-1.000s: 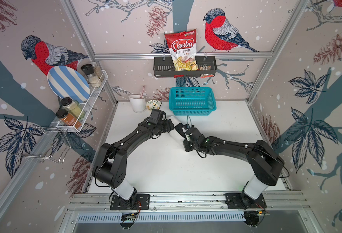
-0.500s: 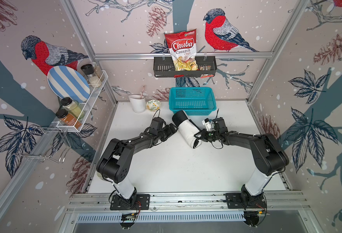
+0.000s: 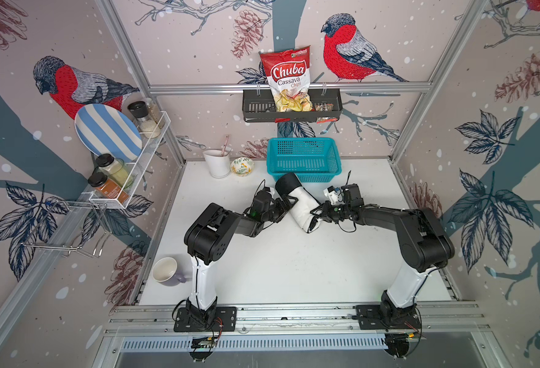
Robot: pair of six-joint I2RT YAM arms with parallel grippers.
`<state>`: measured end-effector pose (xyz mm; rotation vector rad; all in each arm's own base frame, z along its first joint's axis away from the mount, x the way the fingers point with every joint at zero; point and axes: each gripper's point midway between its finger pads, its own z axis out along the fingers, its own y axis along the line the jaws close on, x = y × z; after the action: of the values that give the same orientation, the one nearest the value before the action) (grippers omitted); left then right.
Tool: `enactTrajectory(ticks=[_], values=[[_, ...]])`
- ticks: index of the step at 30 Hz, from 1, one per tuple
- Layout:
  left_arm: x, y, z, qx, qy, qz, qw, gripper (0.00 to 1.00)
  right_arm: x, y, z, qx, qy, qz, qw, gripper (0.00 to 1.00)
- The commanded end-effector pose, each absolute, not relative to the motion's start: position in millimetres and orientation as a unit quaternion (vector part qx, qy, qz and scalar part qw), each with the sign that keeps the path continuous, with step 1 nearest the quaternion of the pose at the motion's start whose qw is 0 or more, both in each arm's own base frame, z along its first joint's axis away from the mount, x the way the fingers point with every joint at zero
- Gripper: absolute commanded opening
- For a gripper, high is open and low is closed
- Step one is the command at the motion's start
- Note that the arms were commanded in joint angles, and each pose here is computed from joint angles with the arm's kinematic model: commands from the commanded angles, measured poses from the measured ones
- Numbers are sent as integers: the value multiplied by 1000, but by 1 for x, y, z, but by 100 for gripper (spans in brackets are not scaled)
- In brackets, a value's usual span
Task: Roll up the pillowcase
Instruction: Roll the pillowcase at the center of the board, then pick up the pillowcase at the center of the board.
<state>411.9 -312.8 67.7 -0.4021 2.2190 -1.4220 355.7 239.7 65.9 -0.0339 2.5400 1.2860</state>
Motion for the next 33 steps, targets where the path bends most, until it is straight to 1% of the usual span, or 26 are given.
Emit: enactTrajectory(ticks=[1,7,13,15,16,17,18,19,20,23,24,25,26,30,33], values=[[420,-327,96,-117,766,-571,271,95,348,233,50,-5,899,419,128,1],[419,-352,96,-90,745,-604,268,93,349,241,47,-13,902,414,122,2],[409,-363,83,-73,737,-625,248,83,351,247,48,-20,903,411,120,2],[408,-364,83,-71,729,-634,247,75,351,247,49,-20,904,410,121,3],[407,-364,84,-69,725,-640,247,68,352,246,50,-19,904,409,123,4],[407,-364,86,-70,720,-644,248,58,352,246,51,-19,904,408,125,6],[408,-364,89,-70,715,-649,251,49,353,245,54,-19,904,407,130,9],[408,-362,91,-74,711,-651,254,39,354,244,57,-19,904,404,136,17],[408,-359,94,-81,706,-654,260,37,355,242,61,-16,904,404,143,31],[409,-349,112,-93,691,-660,279,35,361,236,81,-14,900,399,175,54],[408,-345,118,-96,687,-662,286,34,362,233,87,-14,898,398,186,66],[407,-343,126,-99,682,-665,290,33,364,228,96,-11,897,395,201,95],[405,-340,134,-102,677,-666,295,34,366,222,104,-7,895,390,218,100],[403,-329,167,-109,661,-669,322,35,376,193,138,16,889,354,289,100],[412,-326,193,-116,648,-670,345,34,381,162,163,55,880,313,352,100]])
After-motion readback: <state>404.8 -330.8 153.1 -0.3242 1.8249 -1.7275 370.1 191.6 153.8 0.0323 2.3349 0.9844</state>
